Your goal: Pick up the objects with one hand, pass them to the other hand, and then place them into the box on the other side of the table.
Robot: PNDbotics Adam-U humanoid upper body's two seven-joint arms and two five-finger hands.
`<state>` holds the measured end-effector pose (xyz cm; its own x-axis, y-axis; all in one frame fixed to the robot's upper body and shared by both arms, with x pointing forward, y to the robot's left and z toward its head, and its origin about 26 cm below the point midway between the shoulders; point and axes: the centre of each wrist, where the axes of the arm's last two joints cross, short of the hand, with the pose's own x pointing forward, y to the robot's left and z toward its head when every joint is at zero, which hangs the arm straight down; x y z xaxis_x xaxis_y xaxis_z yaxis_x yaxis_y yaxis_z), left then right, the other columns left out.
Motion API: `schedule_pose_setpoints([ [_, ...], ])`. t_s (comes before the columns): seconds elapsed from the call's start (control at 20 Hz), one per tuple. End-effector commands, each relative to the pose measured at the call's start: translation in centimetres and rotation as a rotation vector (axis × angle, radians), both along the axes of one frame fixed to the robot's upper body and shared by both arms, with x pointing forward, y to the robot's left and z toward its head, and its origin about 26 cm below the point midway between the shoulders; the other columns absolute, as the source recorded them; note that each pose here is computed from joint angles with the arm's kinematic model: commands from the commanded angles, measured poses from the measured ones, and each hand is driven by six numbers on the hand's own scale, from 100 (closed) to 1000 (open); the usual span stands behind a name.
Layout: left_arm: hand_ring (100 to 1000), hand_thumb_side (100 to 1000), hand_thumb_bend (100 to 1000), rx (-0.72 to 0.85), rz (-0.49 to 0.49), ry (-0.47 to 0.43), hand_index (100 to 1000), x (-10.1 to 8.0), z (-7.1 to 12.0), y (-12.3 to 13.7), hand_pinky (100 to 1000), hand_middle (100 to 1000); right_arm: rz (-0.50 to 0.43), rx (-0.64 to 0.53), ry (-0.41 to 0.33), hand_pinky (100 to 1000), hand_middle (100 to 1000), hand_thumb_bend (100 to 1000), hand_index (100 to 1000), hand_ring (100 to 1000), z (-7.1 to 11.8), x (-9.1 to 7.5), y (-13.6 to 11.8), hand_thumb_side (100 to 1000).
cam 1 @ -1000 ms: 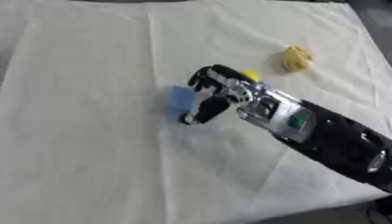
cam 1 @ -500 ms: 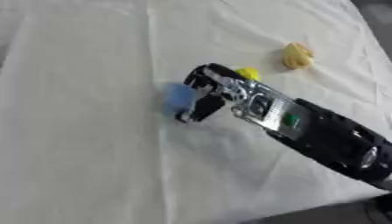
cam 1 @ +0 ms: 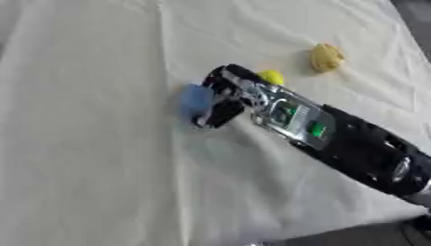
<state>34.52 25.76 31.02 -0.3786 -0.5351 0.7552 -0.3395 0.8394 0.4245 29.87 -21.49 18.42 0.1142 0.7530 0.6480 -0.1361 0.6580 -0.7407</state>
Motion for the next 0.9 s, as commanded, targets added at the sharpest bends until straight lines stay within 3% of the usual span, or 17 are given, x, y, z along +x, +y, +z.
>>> schedule_pose_setpoints([
  [0.05,811,680,100,0.004,0.006,-0.033,835,-0.5,1.0,0.4,742,746,0.008,0.012,-0.032,712,492,372,595,763,1.0,-0.5,0.0,100],
  [0.5,809,670,100,0.009,0.013,-0.016,829,-0.4,0.6,0.7,744,740,0.029,0.024,-0.064,670,484,362,586,747,1.8,-0.6,-0.6,100],
  [0.9,809,643,100,0.031,-0.009,0.006,830,-0.5,0.7,0.5,746,747,0.052,0.084,-0.212,607,490,311,593,753,2.8,-0.4,-2.3,100],
])
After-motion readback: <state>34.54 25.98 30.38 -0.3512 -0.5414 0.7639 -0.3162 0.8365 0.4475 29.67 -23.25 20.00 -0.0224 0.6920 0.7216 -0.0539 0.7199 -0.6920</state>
